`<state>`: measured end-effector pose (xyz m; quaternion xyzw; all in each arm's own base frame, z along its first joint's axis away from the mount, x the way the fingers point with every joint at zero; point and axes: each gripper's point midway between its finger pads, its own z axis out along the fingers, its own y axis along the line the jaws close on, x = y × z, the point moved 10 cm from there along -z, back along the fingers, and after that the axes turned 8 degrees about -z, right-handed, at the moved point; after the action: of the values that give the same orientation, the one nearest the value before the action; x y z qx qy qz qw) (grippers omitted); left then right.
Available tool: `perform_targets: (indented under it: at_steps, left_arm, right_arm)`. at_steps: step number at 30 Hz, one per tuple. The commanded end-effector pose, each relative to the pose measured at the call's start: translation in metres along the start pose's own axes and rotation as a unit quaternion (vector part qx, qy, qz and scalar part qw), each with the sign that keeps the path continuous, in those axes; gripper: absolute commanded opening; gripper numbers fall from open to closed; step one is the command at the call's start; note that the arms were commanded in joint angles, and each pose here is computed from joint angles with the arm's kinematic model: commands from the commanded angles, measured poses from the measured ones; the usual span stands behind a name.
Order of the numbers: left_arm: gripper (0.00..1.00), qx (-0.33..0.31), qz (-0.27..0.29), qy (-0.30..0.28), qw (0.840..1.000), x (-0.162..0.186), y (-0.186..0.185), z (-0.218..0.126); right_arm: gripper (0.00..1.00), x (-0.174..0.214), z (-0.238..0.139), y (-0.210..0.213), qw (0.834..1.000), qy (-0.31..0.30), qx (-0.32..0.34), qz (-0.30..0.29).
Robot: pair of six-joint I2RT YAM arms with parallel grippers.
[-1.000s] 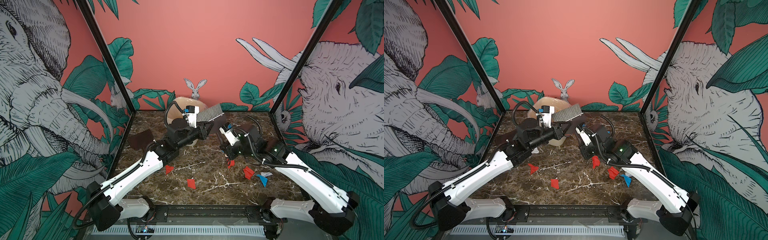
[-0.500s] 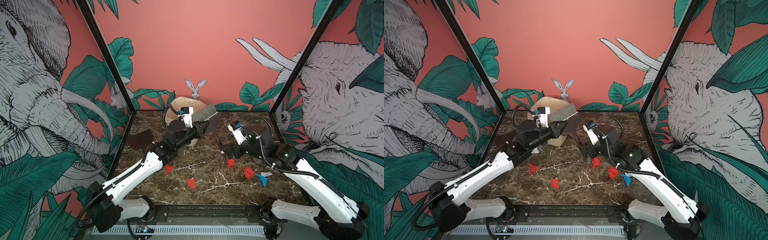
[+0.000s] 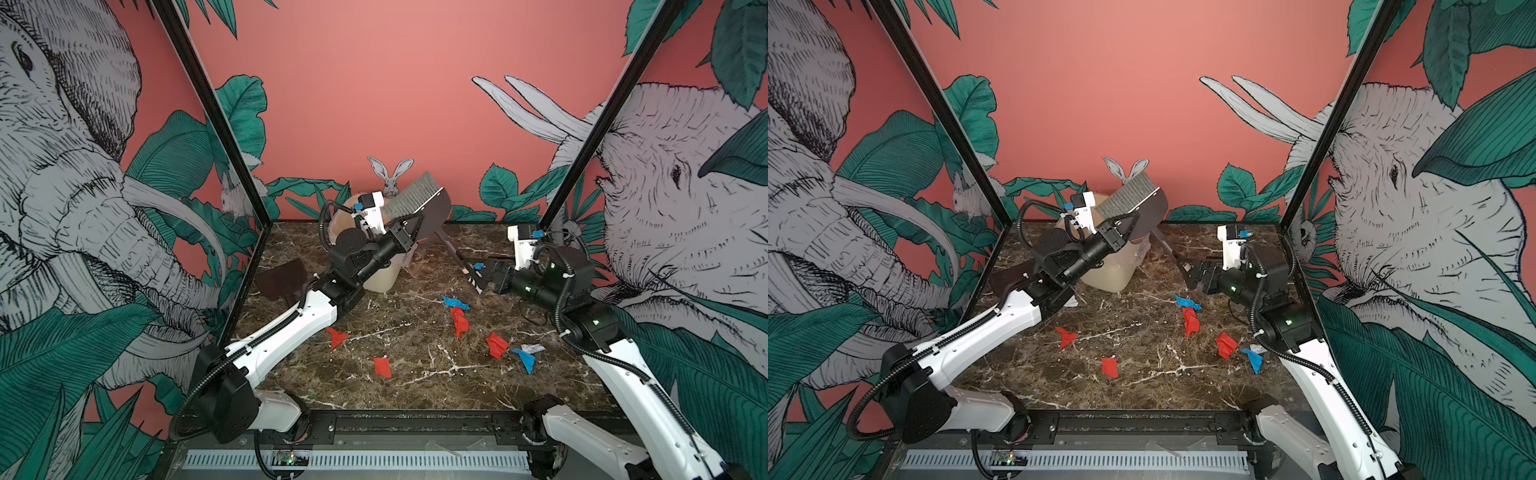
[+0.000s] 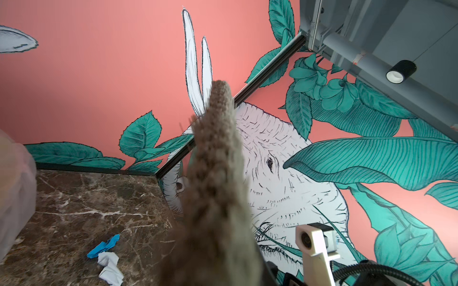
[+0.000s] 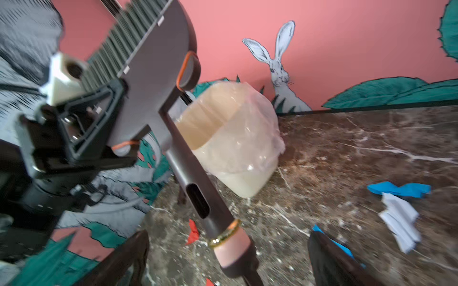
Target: Sweep away the paper scraps from the table
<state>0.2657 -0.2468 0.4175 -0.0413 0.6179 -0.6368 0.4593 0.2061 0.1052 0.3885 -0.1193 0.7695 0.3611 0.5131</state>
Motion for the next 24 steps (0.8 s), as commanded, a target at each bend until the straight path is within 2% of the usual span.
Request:
perform_targets:
  at_steps: [1,9,14,24]
  left_arm:
    - [0.0,0.09,-0.004,-0.037,0.995,-0.021,-0.039,-0.002]
    - [0.0,0.13,-0.012,-0.045,0.99,-0.028,-0.051,0.007]
    - [0.0,0.144,-0.026,-0.036,0.989,-0.026,-0.05,0.013]
    - [0.0,0.138,-0.025,-0.031,0.99,-0.025,-0.048,0.013]
  right_arm:
    - [0.99,-0.022,0.001,0.01,0.989,-0.073,-0.123,0.048]
    - [0.99,-0.023,0.009,-0.003,0.976,-0.094,-0.177,0.09]
    - [0.98,-0.027,0.014,-0.005,0.962,-0.115,-0.223,0.111]
    - [0.92,-0.04,0.014,-0.002,0.945,-0.144,-0.275,0.101]
